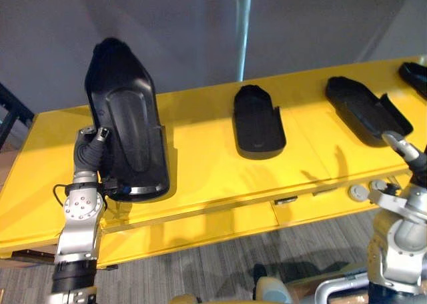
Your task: Walk over and take plastic housings, then place them on the shelf
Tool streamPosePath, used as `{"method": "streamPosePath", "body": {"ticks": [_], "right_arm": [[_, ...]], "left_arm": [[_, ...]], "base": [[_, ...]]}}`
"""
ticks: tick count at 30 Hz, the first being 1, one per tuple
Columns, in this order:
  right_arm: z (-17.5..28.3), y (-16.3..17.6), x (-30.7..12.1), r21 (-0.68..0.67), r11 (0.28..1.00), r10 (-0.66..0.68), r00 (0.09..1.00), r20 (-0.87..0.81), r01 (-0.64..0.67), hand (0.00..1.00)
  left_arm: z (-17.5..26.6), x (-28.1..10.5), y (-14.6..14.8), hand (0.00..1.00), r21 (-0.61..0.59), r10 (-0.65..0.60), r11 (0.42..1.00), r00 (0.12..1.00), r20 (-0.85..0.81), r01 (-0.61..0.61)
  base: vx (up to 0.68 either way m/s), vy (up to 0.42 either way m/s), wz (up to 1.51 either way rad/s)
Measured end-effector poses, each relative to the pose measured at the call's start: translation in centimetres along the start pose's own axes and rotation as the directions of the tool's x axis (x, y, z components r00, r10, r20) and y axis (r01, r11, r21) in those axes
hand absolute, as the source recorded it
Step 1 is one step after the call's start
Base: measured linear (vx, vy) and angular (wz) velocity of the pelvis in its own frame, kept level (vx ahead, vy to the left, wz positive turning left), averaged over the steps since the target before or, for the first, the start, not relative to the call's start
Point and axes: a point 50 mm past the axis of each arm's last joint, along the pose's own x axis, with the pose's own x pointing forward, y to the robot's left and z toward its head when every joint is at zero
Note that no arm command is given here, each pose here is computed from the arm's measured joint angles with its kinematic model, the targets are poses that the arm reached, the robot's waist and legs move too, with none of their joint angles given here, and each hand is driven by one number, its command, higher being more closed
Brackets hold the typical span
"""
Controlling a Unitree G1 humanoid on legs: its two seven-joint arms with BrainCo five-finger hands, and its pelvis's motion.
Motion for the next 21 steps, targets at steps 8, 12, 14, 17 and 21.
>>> {"method": "streamPosePath", "body": {"ticks": [8,12,14,17,21], "right_arm": [[-0.2,1.0,1.6,0.022,0.993,0.116,0.993,-0.013,-0.116,0.00],[-1.0,1.8,1.4,0.054,0.982,0.186,0.981,-0.056,-0.183,0.00],[-1.1,1.9,1.4,0.075,0.975,0.212,0.975,-0.062,-0.207,0.00],[-1.2,2.5,1.3,0.117,0.962,0.256,0.964,-0.064,-0.248,0.00],[-1.1,3.9,1.7,0.169,0.939,0.311,0.950,-0.035,-0.301,0.00]], "left_arm": [[-2.9,3.0,-0.9,1.00,-0.008,-0.052,0.999,0.966,-0.253,0.051],[-3.0,4.6,-0.3,1.00,-0.018,-0.034,0.999,0.942,-0.333,0.030],[-2.2,5.4,-0.4,1.00,-0.027,-0.035,0.999,0.943,-0.332,0.028],[-1.1,6.4,-0.7,1.00,-0.014,-0.019,1.000,0.946,-0.325,0.016],[1.2,8.1,0.2,1.00,0.035,0.044,0.999,0.951,-0.308,-0.035]], "base": [[-0.06,0.005,-0.23],[-0.02,-0.003,-0.18],[-0.05,0.009,-0.05],[-0.05,0.013,-0.08],[-0.01,-0.001,-0.09]]}}
